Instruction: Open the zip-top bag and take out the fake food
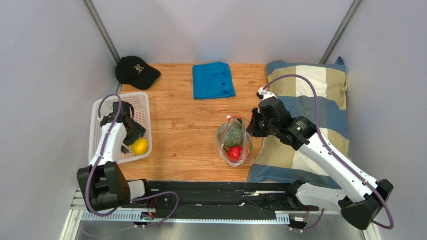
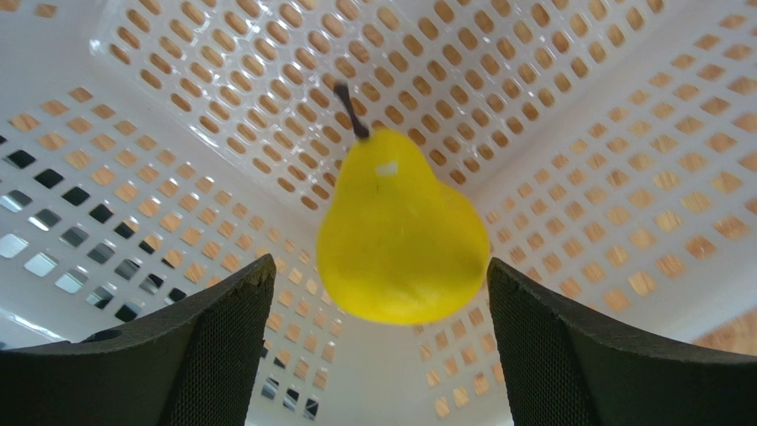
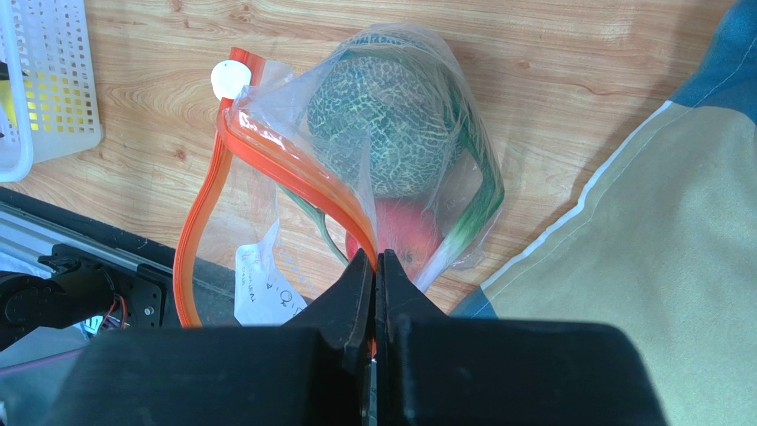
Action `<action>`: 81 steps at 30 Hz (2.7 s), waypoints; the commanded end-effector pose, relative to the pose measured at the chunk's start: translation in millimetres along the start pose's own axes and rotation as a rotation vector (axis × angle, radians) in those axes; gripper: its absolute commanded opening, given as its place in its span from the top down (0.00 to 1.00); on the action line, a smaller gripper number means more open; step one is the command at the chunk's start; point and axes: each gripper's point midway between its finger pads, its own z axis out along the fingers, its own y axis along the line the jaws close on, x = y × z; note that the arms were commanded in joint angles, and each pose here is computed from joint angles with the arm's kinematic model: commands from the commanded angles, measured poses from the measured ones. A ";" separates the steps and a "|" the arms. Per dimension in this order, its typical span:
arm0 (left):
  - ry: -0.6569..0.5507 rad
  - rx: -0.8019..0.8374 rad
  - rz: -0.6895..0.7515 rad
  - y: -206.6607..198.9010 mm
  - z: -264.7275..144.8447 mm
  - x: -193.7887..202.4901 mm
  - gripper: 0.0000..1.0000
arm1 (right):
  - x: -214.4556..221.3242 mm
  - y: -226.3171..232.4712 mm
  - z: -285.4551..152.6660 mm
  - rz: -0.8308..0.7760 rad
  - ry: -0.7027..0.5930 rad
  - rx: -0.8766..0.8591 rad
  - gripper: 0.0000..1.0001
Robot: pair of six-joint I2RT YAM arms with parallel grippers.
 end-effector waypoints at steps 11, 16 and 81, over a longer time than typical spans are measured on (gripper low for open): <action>0.053 0.831 0.349 -117.7 -186.3 86.3 0.27 | -25.7 17.2 -2.0 0.020 -0.055 -0.042 1.00; 0.203 1.150 0.521 -160.1 -250.1 149.8 0.37 | -29.3 18.8 -1.0 0.058 -0.075 -0.045 1.00; 0.570 1.312 1.380 -197.0 -208.9 381.8 0.48 | -27.8 29.8 6.1 0.281 -0.075 -0.076 1.00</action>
